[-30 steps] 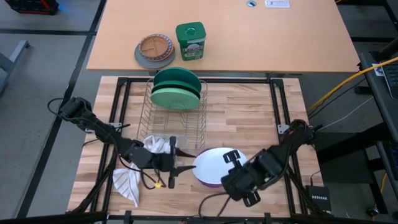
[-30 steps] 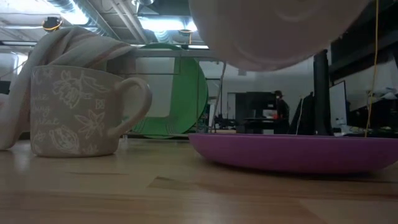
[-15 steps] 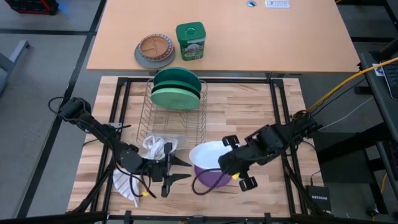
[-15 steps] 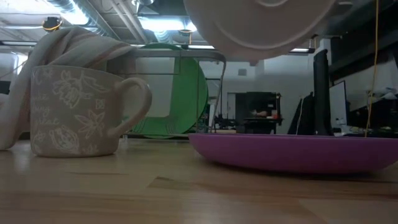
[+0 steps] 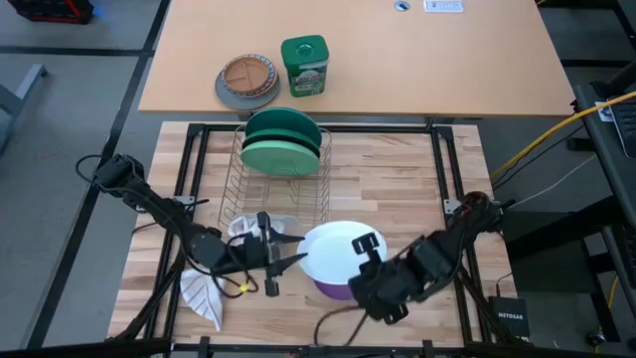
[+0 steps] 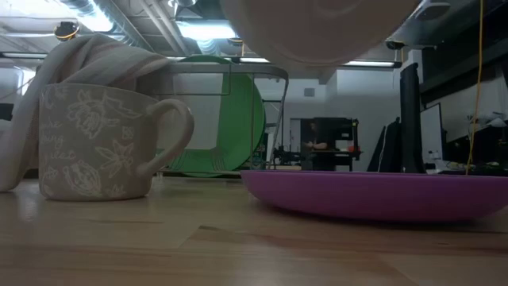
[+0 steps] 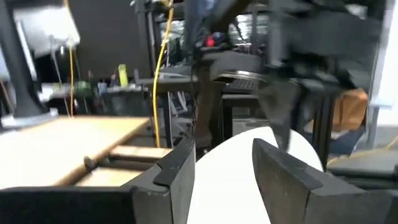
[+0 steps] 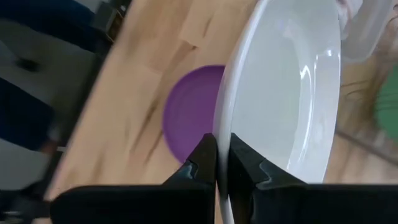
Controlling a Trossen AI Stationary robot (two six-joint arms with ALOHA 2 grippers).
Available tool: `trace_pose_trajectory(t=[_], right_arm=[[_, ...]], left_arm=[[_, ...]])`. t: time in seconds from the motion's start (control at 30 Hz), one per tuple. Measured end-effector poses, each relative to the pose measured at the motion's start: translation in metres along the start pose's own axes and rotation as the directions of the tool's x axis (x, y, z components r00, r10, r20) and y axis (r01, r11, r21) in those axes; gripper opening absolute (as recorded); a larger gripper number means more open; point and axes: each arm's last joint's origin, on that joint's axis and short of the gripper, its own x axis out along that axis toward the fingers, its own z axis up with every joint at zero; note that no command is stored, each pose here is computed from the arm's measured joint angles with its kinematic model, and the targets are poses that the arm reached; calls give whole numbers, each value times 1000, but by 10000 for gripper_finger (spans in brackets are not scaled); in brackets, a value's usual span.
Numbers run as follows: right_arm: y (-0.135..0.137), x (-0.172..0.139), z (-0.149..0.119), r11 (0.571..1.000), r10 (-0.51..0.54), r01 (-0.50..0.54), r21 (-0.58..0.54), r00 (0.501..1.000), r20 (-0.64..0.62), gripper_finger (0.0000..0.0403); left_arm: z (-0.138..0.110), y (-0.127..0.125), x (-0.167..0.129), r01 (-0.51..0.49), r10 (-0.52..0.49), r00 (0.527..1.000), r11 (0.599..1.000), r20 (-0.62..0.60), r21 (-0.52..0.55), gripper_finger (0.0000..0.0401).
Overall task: Sort dishes
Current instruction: Put the white plate into the gray dish rack
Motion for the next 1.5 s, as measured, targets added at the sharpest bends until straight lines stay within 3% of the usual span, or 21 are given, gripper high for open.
trace_pose_trajectory(t=[0.17, 0.4, 0.5, 0.7, 0.87, 1.0, 1.13, 1.37, 1.5], right_arm=[[22, 23, 6, 985, -126, 122, -122, 992, -24, 17], [49, 51, 10, 934, -251, 230, -272, 967, -43, 17], [57, 61, 11, 882, -340, 308, -356, 940, -29, 17], [65, 83, 14, 739, -505, 433, -516, 863, 0, 17], [66, 104, 5, 635, -593, 444, -631, 805, -30, 17], [69, 124, -5, 574, -628, 398, -716, 775, -73, 17], [70, 144, -19, 532, -663, 354, -770, 739, -118, 17], [69, 161, -33, 366, -765, 326, -872, 639, -82, 17], [68, 161, -33, 339, -783, 342, -877, 620, -61, 17]], left_arm=[[-2, 9, 8, -39, 38, 999, 990, -11, -136, 148], [-3, 15, 14, -62, 61, 998, 991, -11, -121, 148], [-3, 17, 15, -91, 90, 996, 995, -14, -46, 148], [-7, 21, 18, -148, 149, 988, 989, -39, 31, 148], [-13, 24, 18, -210, 218, 972, 973, -83, 101, 148], [-17, 26, 16, -289, 307, 945, 945, -111, 152, 148], [-21, 27, 16, -305, 329, 935, 937, -133, 169, 148], [-39, 29, 12, -293, 342, 910, 931, -234, 219, 148], [-45, 31, 10, -317, 367, 892, 923, -262, 217, 148]])
